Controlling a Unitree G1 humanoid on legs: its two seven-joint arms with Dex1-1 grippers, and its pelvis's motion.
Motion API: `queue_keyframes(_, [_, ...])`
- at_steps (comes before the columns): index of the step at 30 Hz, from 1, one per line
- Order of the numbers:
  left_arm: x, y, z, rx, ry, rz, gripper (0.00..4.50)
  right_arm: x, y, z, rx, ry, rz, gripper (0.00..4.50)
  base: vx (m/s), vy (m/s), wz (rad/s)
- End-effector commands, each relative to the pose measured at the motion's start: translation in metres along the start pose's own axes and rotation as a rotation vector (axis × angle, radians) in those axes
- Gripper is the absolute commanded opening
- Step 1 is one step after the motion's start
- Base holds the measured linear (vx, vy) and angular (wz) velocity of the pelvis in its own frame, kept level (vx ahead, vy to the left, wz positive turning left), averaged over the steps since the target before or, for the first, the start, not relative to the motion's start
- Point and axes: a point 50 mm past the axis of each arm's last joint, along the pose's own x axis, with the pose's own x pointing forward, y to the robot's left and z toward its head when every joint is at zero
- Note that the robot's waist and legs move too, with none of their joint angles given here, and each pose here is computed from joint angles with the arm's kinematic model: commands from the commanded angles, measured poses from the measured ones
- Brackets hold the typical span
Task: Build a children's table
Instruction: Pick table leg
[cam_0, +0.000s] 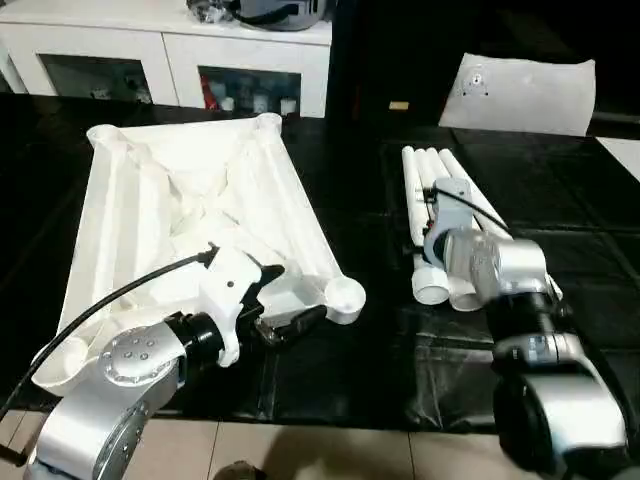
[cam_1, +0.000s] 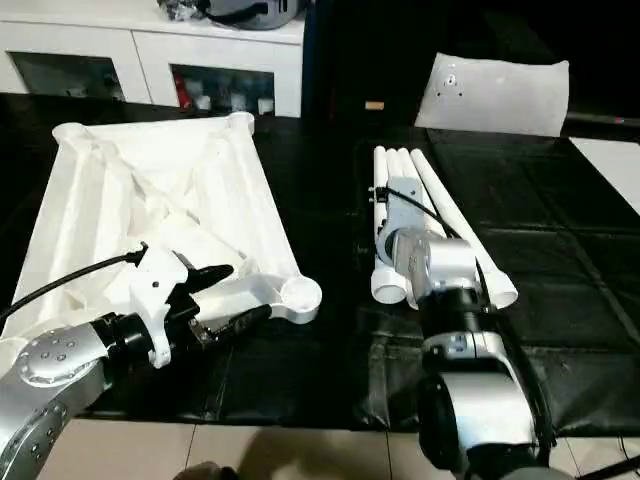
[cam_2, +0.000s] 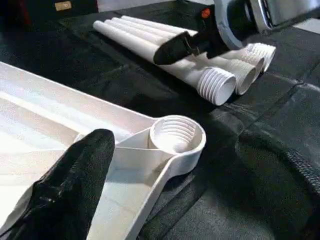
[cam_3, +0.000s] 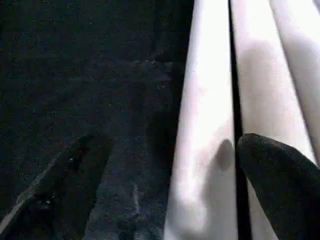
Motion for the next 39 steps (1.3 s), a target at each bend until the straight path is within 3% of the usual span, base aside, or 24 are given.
queue_keyframes(1, [0.0,-0.003,0.001,0.011,0.01,-0.02,4.44,0.001,-0.003,0.003,0.023,0.003,0.005,4.5,0.0,0.0,0.0])
queue_keyframes(4, [0.0,-0.004,0.0,0.012,0.016,-0.021,4.44,0.004,0.0,0.002,0.053,0.038,0.029,4.5,0.0,0.0,0.0])
queue_keyframes(15, [0.002,-0.008,-0.003,0.012,0.039,-0.038,4.5,0.011,-0.004,-0.004,0.088,0.123,0.014,3.33,0.0,0.0,0.0])
queue_keyframes(27, [0.005,-0.013,-0.007,0.019,0.062,-0.056,4.5,0.016,-0.01,-0.011,0.168,0.156,0.017,2.42,0.0,0.0,0.0])
queue_keyframes(31, [0.004,-0.011,-0.008,0.03,0.055,-0.044,4.5,0.016,-0.016,-0.01,0.216,0.139,0.007,2.05,0.0,0.0,0.0])
queue_keyframes(37, [0.007,-0.005,-0.005,0.056,0.024,-0.017,4.5,0.014,-0.023,0.0,0.28,0.075,0.009,1.92,0.0,0.0,0.0])
queue_keyframes(39, [0.011,0.002,0.0,0.049,-0.012,0.03,4.5,0.011,-0.024,0.014,0.338,-0.029,0.055,1.9,0.0,0.0,0.0])
